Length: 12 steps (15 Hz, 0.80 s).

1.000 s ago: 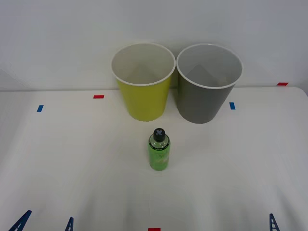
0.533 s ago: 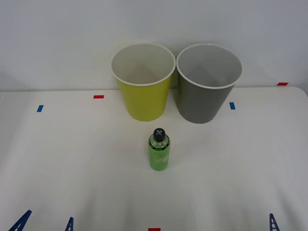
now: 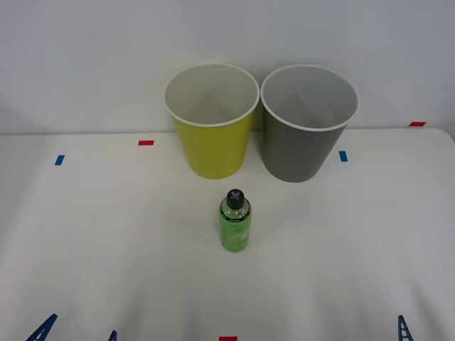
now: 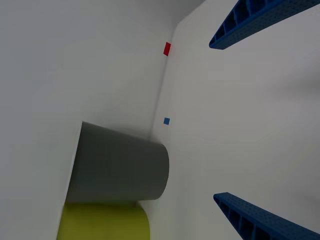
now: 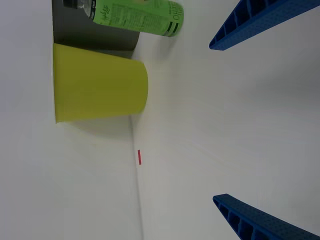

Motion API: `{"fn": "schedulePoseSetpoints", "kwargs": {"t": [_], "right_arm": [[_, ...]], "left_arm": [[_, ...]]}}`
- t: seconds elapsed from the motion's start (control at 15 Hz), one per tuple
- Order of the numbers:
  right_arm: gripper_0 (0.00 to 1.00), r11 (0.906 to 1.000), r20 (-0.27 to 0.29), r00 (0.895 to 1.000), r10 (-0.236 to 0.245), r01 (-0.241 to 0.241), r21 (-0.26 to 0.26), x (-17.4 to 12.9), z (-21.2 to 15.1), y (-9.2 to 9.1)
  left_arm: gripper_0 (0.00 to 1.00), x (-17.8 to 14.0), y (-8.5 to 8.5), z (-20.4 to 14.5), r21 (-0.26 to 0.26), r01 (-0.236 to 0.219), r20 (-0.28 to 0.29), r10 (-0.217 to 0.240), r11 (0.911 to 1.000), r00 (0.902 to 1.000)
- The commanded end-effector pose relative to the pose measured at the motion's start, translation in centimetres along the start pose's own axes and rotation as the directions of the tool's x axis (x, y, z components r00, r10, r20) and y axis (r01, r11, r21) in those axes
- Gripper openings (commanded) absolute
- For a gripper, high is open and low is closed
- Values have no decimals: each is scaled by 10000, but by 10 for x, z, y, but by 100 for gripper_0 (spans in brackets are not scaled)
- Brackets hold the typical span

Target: Put cans in the gray bin and PET bottles in the light green bin.

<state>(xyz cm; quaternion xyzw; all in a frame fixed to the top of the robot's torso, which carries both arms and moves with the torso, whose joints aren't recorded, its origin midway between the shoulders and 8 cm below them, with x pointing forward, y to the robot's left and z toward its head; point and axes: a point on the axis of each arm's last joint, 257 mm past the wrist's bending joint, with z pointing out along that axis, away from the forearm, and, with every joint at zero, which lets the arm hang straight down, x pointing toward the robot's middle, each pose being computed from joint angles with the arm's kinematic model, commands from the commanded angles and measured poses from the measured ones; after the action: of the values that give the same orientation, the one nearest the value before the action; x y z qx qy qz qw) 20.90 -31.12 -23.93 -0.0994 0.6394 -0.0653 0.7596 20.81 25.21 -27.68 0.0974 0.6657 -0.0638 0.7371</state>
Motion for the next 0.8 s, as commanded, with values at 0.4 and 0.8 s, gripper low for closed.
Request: {"fn": "schedulePoseSetpoints", "kwargs": {"t": [0.4,0.8], "right_arm": [[100,10000,0,10000,0,0,0,0,0,0],[100,10000,0,10000,0,0,0,0,0,0]], "left_arm": [[100,3,-28,30,2166,-449,360,380,9752,9986],[100,4,-40,60,2552,-590,518,473,9651,9975]]}}
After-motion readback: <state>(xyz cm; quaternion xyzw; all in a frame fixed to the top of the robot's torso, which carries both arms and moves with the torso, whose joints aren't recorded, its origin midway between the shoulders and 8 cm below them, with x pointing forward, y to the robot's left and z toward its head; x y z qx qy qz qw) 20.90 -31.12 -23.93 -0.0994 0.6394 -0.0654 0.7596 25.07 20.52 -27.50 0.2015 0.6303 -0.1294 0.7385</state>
